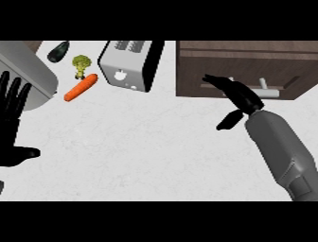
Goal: Pick up the cup, place it into the drawer and close the drawer
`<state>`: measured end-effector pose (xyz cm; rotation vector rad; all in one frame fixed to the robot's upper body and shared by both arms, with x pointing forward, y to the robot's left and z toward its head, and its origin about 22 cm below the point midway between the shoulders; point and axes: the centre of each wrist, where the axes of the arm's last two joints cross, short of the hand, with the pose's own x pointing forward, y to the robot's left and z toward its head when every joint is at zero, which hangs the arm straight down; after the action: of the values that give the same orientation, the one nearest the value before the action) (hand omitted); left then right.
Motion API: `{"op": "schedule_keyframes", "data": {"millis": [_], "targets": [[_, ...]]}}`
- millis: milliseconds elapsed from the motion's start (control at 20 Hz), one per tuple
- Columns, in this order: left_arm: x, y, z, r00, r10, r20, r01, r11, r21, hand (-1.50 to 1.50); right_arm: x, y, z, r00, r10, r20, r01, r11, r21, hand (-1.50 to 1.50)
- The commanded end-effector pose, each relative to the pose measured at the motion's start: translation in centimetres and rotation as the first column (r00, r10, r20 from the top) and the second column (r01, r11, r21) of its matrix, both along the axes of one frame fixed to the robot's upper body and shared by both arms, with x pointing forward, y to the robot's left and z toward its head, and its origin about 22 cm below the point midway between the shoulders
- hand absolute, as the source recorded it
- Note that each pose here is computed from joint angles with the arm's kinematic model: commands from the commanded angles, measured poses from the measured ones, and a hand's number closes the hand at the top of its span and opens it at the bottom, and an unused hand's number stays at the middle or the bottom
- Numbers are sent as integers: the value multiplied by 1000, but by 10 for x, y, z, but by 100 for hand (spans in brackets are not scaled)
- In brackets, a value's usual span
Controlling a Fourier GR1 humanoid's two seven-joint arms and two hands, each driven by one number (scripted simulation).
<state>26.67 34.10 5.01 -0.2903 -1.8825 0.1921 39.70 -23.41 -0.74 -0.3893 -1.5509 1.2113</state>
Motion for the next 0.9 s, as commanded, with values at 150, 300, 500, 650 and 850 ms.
{"op": "schedule_keyframes", "data": {"millis": [150, 300, 500, 650, 850], "targets": [[-11, -5, -24, 1000, -16, -10, 16, 1000, 2, -150, 21, -33, 20, 998, -24, -63, 23, 999, -25, -150], [0, -7, 4, 999, -35, 8, 35, 999, 5, -150, 26, -36, 27, 998, -47, -45, 47, 999, -11, -150], [3, 3, 1, 999, -37, 21, 37, 999, 16, -150, 33, -57, 48, 997, -65, -41, 64, 998, -11, -150], [3, -6, -7, 999, -32, 13, 32, 999, 12, -150, 36, -56, 52, 997, -67, -45, 67, 998, 13, -150], [1, -10, -21, 999, -45, 13, 44, 999, 28, -150, 31, -44, 35, 997, -60, -55, 59, 998, -11, -150]]}}
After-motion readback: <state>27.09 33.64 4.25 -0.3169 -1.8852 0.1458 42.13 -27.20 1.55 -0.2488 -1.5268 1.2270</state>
